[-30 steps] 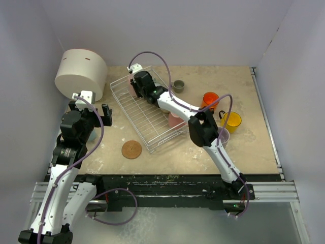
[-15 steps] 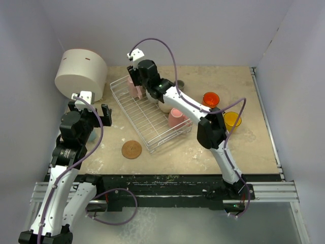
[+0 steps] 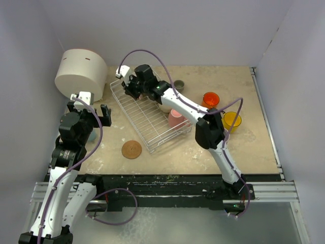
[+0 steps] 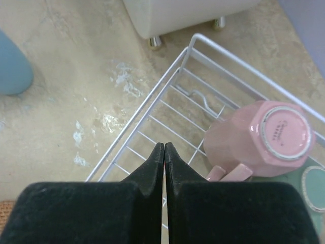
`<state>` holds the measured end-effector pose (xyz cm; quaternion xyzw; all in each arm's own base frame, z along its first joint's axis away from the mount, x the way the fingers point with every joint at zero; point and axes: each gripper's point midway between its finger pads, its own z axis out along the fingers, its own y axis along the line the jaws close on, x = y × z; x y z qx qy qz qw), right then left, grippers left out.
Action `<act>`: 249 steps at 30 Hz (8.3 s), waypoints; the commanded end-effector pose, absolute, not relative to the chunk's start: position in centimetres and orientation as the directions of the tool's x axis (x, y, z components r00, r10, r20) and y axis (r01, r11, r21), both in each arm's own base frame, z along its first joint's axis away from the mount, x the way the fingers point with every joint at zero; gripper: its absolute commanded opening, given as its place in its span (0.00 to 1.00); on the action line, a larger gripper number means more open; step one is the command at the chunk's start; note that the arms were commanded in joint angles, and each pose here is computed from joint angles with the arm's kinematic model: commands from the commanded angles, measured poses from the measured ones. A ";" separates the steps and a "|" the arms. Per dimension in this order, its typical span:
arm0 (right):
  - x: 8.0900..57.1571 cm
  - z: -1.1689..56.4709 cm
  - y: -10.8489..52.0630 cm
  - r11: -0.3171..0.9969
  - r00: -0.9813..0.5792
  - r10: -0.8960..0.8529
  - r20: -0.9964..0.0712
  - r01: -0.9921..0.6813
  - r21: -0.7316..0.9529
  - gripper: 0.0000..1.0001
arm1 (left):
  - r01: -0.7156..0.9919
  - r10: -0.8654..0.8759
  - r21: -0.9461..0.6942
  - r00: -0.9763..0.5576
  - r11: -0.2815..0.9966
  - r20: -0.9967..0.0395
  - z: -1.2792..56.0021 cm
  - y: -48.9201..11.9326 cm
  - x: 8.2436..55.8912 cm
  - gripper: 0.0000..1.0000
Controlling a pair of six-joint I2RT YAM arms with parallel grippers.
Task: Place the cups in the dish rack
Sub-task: Pick up the cup at the center of the board, then turn the cup upside down in the dish rack.
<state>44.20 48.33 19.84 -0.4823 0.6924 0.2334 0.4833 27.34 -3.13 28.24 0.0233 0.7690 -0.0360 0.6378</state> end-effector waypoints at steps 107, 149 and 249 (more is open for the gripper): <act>30.5 29.4 25.2 0.236 -0.006 -0.211 -0.978 -0.971 -0.045 0.42 | -0.279 -0.256 -0.064 -0.733 0.958 -0.630 11.5 4.9 32.2 0.30; 30.0 28.8 25.5 0.193 -0.013 -0.202 -0.979 -0.981 -0.027 0.42 | -0.195 -0.315 -0.248 -0.617 0.949 -0.721 17.0 1.7 32.3 0.00; 28.1 28.1 26.0 0.201 0.173 0.179 -0.968 -0.970 -0.136 0.77 | 0.498 -0.747 -0.803 -0.657 -0.328 -0.102 45.3 -24.8 21.9 0.00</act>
